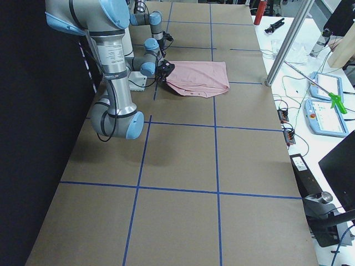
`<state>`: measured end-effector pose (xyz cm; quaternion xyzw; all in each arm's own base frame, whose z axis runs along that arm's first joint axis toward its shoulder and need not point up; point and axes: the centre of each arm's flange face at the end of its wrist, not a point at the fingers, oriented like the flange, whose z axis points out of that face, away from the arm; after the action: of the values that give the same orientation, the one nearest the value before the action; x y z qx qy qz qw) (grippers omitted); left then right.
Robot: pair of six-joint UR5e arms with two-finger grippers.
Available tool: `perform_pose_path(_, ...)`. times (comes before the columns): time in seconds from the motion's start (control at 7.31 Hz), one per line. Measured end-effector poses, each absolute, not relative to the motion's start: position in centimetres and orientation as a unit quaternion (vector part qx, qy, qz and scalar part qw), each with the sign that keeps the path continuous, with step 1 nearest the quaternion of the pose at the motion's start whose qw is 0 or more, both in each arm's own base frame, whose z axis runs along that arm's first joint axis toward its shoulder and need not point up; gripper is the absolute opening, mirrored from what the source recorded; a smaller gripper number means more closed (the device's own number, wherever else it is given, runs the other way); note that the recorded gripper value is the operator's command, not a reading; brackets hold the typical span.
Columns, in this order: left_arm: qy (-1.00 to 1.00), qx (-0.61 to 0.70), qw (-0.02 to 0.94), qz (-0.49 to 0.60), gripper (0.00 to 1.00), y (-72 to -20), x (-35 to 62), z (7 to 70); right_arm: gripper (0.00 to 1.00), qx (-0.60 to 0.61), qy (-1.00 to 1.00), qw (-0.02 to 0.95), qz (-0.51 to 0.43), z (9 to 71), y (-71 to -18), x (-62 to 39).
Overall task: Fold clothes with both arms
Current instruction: 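Grasp the two near corners of the shirt with both grippers, then lift the near edge with both grippers and fold it over the far edge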
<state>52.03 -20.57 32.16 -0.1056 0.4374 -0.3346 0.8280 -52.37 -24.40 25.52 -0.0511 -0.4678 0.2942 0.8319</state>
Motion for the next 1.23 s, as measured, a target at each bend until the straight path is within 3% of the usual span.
perform_pose_path(0.41, 0.454, -0.109, 0.819, -0.333, 0.0, -20.6, 51.0, 30.5, 0.0, -0.052, -0.467, 0.832, 0.294, 25.7, -24.3, -52.0)
perform_pose_path(0.96, 0.491, -0.128, 0.795, -0.332, 0.0, -19.4, 43.4, 22.8, 0.0, -0.092, -0.493, 0.812, 0.3, 24.5, -20.0, -45.0)
perform_pose_path(1.23, 0.504, -0.117, 0.787, -0.337, 0.0, -20.9, 41.2, 20.2, 0.0, -0.087, -0.511, 0.793, 0.321, 23.2, -21.9, -41.6)
